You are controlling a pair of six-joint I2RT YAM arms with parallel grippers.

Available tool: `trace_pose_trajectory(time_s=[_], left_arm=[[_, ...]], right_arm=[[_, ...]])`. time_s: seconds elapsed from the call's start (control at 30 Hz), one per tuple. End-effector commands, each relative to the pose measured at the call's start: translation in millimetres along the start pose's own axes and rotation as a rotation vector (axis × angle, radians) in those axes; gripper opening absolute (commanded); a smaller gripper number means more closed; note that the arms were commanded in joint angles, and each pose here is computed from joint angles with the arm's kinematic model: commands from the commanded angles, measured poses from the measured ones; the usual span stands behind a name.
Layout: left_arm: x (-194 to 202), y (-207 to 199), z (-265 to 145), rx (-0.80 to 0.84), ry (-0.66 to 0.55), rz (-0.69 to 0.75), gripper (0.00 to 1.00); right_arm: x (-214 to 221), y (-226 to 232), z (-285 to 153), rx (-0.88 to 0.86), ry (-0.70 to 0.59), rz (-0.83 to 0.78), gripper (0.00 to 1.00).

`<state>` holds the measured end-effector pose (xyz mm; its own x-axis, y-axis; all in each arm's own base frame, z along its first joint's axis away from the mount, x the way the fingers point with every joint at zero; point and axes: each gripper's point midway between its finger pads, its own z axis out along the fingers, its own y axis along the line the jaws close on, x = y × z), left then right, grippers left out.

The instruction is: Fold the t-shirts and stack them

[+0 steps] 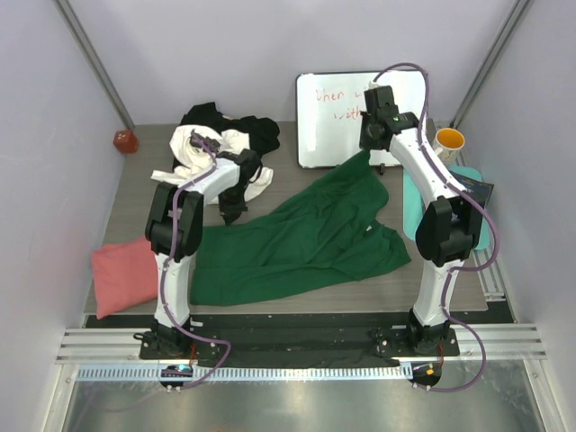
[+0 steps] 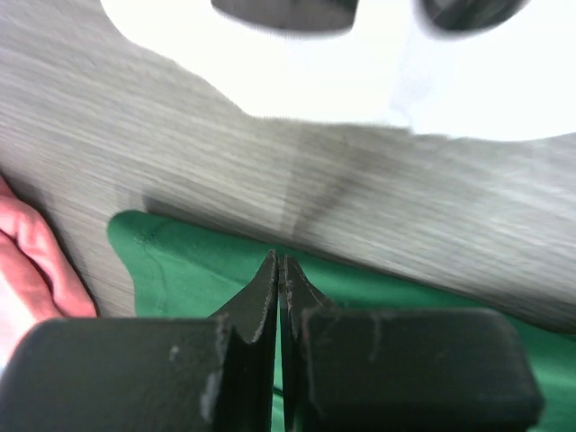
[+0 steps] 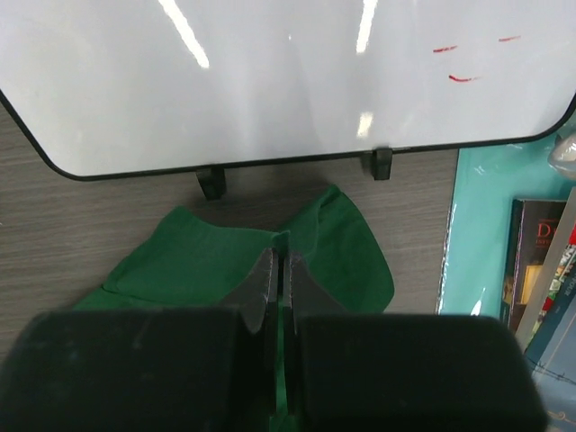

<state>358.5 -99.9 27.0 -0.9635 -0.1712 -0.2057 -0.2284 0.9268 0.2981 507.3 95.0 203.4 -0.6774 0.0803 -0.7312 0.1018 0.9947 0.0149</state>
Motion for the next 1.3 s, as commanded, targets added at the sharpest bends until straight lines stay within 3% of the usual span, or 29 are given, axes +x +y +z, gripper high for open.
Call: trace_pose_trajectory(time_s=[0.0, 0.27, 0.3, 0.37, 0.57, 0.9, 1.27], left_arm=[[-48, 5, -45, 0.056, -0.190, -0.062, 0.00], [-55, 9, -54, 0.046, -0.206, -0.041, 0.00], [-50, 8, -50, 0.045, -0.179, -0.029, 0.14], [-43, 6, -45, 0.047, -0.146, -0.019, 0.30], [-24, 17, -36, 0.021, -0.119, -0.025, 0.48], [-18, 49, -13, 0.035, -0.042, -0.114, 0.48], [-5, 42, 2, 0.037, 0.021, -0.086, 0.47]], right_arm=[[-19, -8, -30, 0.009, -0.083, 0.010, 0.01], [-18, -11, -36, 0.013, -0.092, 0.013, 0.01], [-19, -11, -37, 0.013, -0.097, 0.013, 0.01], [-20, -11, -37, 0.013, -0.097, 0.011, 0.01], [-20, -12, -37, 0.011, -0.097, 0.010, 0.01], [-18, -11, -35, 0.001, -0.088, 0.010, 0.01], [-17, -13, -32, 0.000, -0.082, 0.011, 0.01]])
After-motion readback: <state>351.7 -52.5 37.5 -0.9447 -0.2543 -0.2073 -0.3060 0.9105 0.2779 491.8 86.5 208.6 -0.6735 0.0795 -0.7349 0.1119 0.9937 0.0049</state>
